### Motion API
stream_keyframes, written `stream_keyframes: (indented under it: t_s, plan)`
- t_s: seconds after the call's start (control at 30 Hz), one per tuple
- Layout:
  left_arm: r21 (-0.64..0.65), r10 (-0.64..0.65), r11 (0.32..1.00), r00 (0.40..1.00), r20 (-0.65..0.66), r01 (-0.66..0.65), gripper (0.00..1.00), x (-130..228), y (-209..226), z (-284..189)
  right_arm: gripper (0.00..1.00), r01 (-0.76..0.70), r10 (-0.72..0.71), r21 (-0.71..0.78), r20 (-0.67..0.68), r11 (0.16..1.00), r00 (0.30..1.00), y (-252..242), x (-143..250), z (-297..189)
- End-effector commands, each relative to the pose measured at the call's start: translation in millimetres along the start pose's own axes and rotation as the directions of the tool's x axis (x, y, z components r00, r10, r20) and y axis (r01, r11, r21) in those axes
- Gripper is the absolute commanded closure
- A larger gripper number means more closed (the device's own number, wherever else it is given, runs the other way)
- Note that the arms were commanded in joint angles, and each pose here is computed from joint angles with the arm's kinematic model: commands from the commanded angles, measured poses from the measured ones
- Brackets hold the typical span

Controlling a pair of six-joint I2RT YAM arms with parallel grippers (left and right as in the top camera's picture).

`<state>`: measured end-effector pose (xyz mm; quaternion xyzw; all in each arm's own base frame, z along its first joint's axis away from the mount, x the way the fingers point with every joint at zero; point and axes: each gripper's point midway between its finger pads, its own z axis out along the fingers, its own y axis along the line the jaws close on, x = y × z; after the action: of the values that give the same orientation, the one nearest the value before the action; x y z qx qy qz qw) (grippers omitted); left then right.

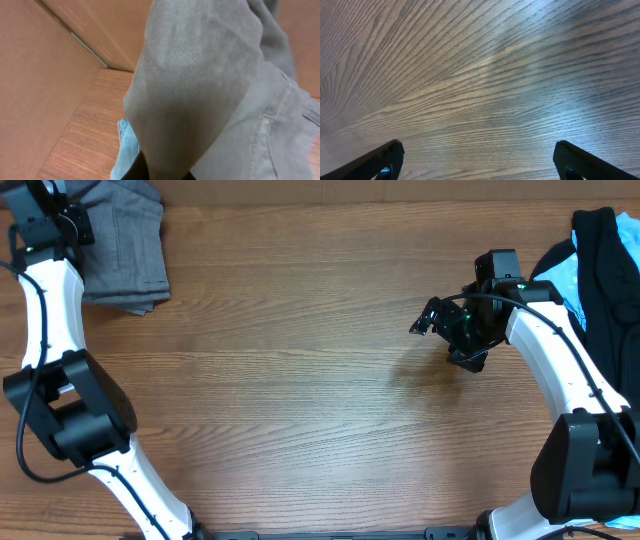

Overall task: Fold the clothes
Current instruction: 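Lower the grey trousers onto the top-left corner and open the left gripper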

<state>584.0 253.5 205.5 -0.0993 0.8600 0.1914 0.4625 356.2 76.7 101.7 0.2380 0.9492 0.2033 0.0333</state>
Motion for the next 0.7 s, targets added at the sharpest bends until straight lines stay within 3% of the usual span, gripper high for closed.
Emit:
stream_keyframes:
  t_s: [0.0,0.27,0.3,0.37,0.43,0.5,0.6,0.67]
  plan:
    - [-0.068,0.003,0.998,1.0,0.007,-0.003,0.96,6.9,11.5,22.4,0.0,0.01,-0.009,-0.015,0.013,1.0,1.0,5.7,-3.1,-3.5]
    - [-0.282,-0.004,0.959,0.998,-0.069,-0.016,0.91,52.7,38.5,56.4,0.0,0.009,-0.009,-0.015,0.013,1.0,1.0,5.7,-3.2,-3.6]
    - [-0.294,-0.005,0.956,0.997,-0.079,-0.019,0.83,57.5,40.4,58.8,0.0,0.01,-0.009,-0.015,0.013,1.0,1.0,5.7,-3.1,-3.5]
    - [-0.316,-0.008,0.949,0.996,-0.091,-0.022,0.51,62.8,45.3,60.0,0.0,0.01,-0.01,-0.015,0.013,1.0,1.0,5.8,-3.1,-3.5]
    - [-0.327,-0.01,0.945,0.995,-0.094,-0.022,0.37,64.0,48.1,59.9,0.0,0.01,-0.009,-0.015,0.013,1.0,1.0,5.7,-3.1,-3.5]
    - [-0.349,-0.011,0.937,0.996,-0.091,-0.021,0.12,62.3,52.1,58.1,0.0,0.01,-0.009,-0.015,0.013,1.0,1.0,5.7,-3.1,-3.5]
    - [-0.4,-0.016,0.916,0.996,-0.093,-0.023,0.0,59.1,60.5,51.3,0.0,0.01,-0.01,-0.015,0.013,1.0,1.0,5.8,-3.1,-3.5]
    - [-0.412,-0.015,0.911,0.996,-0.09,-0.023,0.0,54.5,61.8,46.3,0.0,0.01,-0.01,-0.015,0.013,1.0,1.0,5.8,-3.1,-3.5]
